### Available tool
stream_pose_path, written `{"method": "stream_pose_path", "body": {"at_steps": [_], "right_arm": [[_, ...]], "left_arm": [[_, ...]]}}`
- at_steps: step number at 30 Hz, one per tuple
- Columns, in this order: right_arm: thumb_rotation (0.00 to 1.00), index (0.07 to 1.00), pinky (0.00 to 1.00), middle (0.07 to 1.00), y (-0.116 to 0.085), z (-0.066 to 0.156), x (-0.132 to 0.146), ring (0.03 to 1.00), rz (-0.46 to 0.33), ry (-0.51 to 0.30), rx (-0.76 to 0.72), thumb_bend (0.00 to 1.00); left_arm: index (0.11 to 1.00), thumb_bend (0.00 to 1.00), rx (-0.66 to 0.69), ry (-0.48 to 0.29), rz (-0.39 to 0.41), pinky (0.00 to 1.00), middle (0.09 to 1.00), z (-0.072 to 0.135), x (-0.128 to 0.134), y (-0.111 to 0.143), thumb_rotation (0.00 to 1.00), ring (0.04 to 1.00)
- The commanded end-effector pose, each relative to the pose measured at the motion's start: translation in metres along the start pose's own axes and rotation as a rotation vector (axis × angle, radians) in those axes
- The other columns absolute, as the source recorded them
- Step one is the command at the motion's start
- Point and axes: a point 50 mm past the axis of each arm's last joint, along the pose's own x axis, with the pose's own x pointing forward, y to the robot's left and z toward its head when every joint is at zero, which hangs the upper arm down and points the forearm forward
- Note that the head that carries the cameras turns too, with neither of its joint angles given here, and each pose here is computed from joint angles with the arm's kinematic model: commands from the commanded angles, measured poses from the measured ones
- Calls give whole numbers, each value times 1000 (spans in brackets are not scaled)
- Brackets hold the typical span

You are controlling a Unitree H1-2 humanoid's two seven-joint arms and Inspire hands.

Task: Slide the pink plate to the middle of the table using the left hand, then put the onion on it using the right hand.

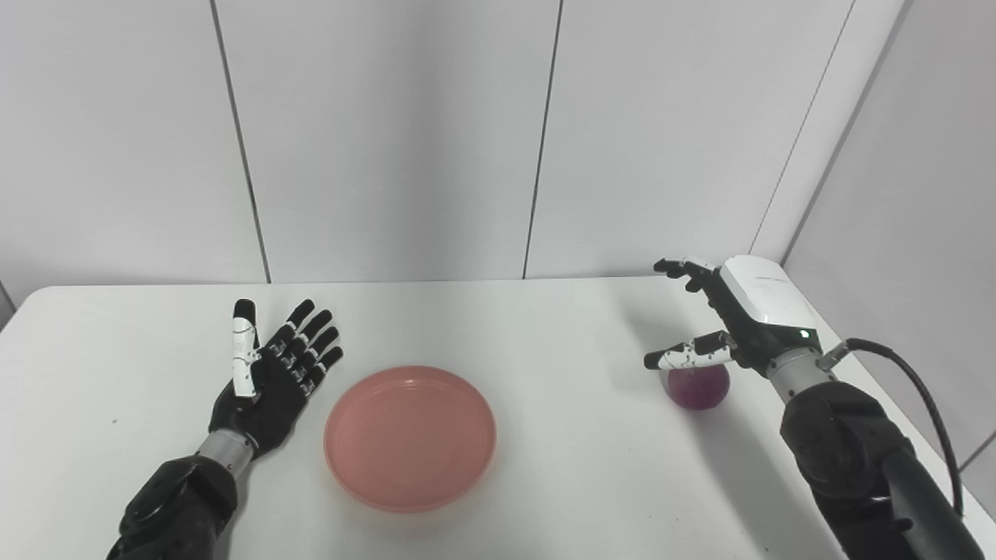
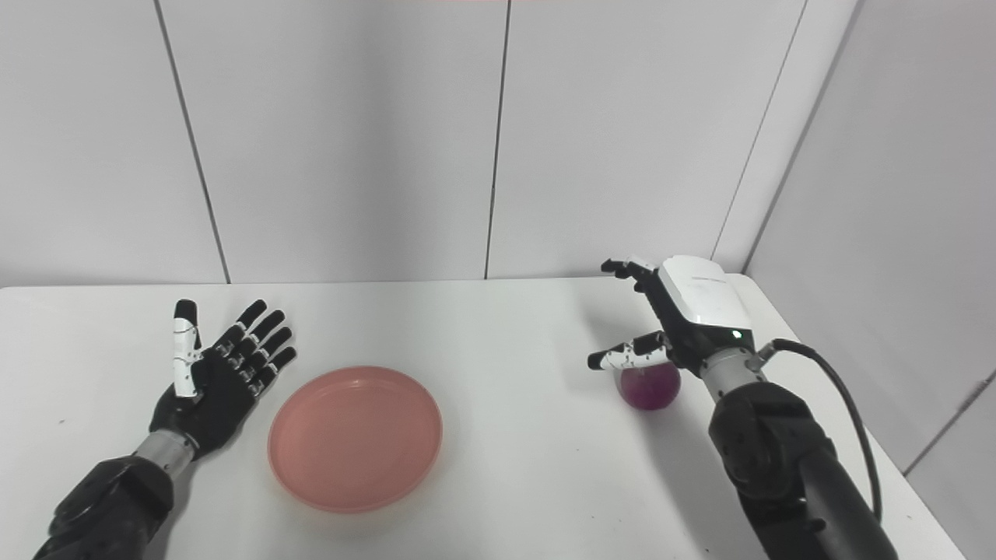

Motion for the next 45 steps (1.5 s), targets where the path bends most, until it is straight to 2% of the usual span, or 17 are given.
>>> {"method": "stream_pose_path", "body": {"at_steps": [1,7,13,18,28,38,45], "right_arm": [[274,794,545,776,-30,0,11,714,-22,-7,-76,1000],[220,816,552,799,-28,-8,23,747,150,52,-101,1000],[152,839,559,813,-26,-14,38,761,276,103,-128,1000],[134,844,581,848,-27,-20,49,797,376,164,-107,1000],[149,851,660,873,-25,-34,61,825,469,227,-85,1000],[180,844,662,872,-16,-40,58,825,514,254,-94,1000],[209,845,655,866,-4,-35,54,819,552,239,-108,1000]], "left_arm": [[1000,766,-28,139,77,1000,976,-30,-16,17,1000,1000],[1000,765,-33,141,78,1000,976,-32,-16,17,1000,1000],[1000,765,-36,138,76,1000,979,-31,-18,14,1000,1000],[1000,760,-45,138,81,1000,975,-31,-19,13,1000,1000],[1000,758,-46,141,82,1000,973,-32,-20,13,1000,1000],[1000,755,-48,143,86,1000,977,-33,-20,14,1000,1000],[1000,762,-49,148,90,1000,974,-35,-19,18,1000,1000]]}}
